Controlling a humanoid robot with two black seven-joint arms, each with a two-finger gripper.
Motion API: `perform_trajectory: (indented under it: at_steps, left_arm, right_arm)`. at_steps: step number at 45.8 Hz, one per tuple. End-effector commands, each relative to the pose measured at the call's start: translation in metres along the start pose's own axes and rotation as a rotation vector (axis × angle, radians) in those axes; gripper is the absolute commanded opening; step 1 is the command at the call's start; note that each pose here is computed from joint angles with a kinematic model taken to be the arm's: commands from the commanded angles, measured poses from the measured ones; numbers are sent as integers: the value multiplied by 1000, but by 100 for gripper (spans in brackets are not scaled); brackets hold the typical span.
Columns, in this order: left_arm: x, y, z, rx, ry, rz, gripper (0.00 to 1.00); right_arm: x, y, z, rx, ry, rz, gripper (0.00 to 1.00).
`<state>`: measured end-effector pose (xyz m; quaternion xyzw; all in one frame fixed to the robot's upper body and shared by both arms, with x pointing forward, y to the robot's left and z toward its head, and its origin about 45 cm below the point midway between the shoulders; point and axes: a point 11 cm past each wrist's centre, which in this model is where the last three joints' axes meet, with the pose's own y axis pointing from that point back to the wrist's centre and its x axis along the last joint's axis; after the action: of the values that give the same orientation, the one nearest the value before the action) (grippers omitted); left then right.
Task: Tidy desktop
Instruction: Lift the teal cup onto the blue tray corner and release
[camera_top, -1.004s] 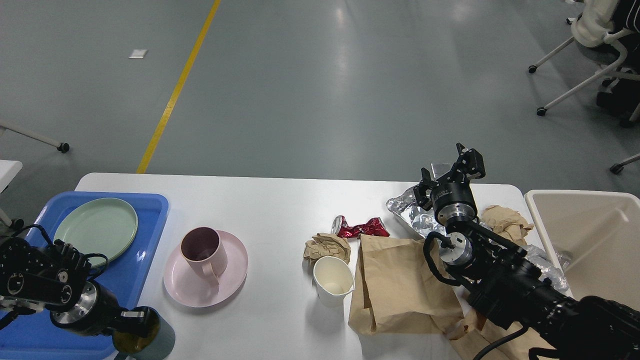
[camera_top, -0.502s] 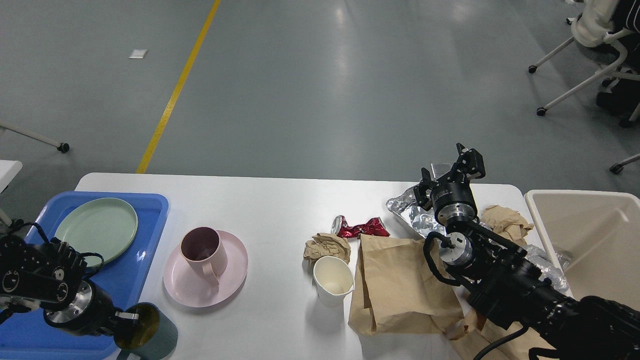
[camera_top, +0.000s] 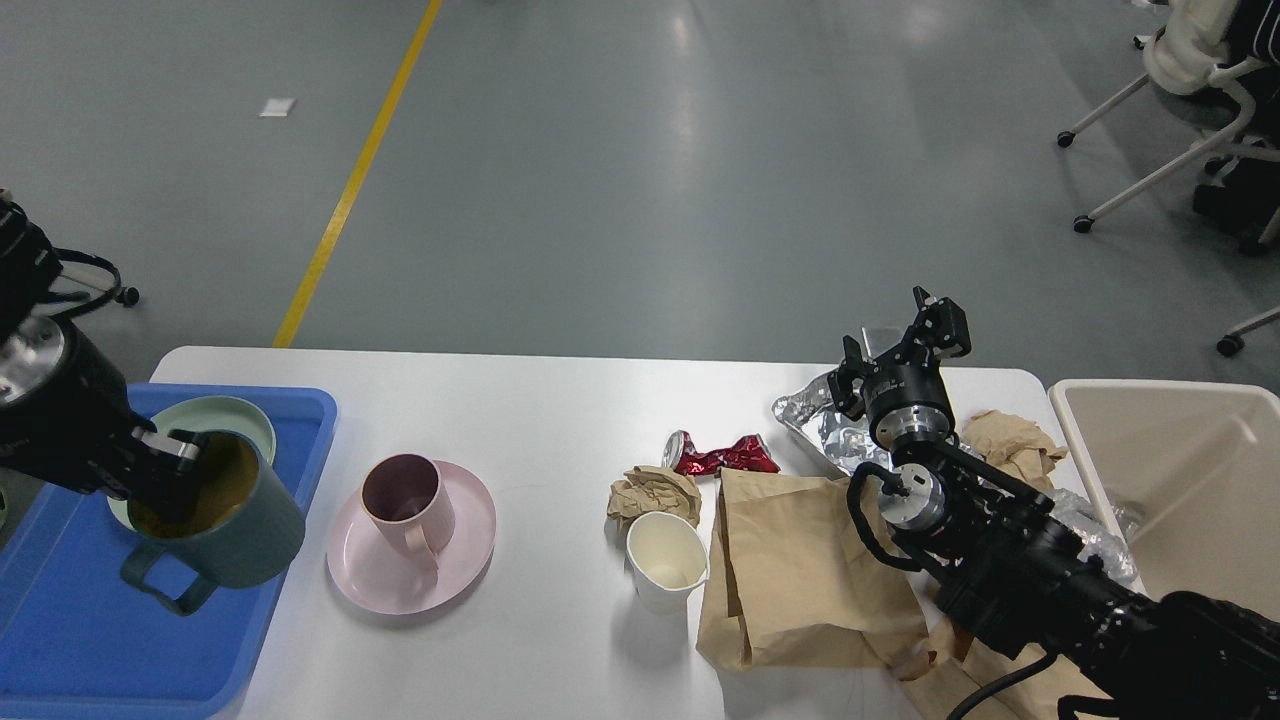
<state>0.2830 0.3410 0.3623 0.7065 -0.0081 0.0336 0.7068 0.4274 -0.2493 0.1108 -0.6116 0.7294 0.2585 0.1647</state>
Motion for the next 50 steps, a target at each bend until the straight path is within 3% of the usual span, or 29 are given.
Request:
perform_trajectory:
  at_steps: [1, 6, 11, 27, 40, 50]
  left_arm:
    - [-3, 22, 9, 4, -21, 9, 0]
    - [-3, 21, 5, 0, 0, 8, 0]
    - [3, 23, -25, 3, 88, 38, 0]
    - [-14, -66, -189, 58, 354, 55, 0]
    - [-31, -133, -243, 114, 428, 58, 0]
    - [-38, -158, -275, 166, 481, 108, 0]
  right_arm:
    - [0, 0, 0, -1, 0, 0, 100]
    - [0, 0, 0, 1, 0, 0, 100]
    - [0, 0, 0, 1, 0, 0, 100]
    - [0, 0, 0, 1, 0, 0, 100]
    - [0, 0, 0, 1, 0, 0, 100]
    - [0, 0, 0, 1, 0, 0, 100]
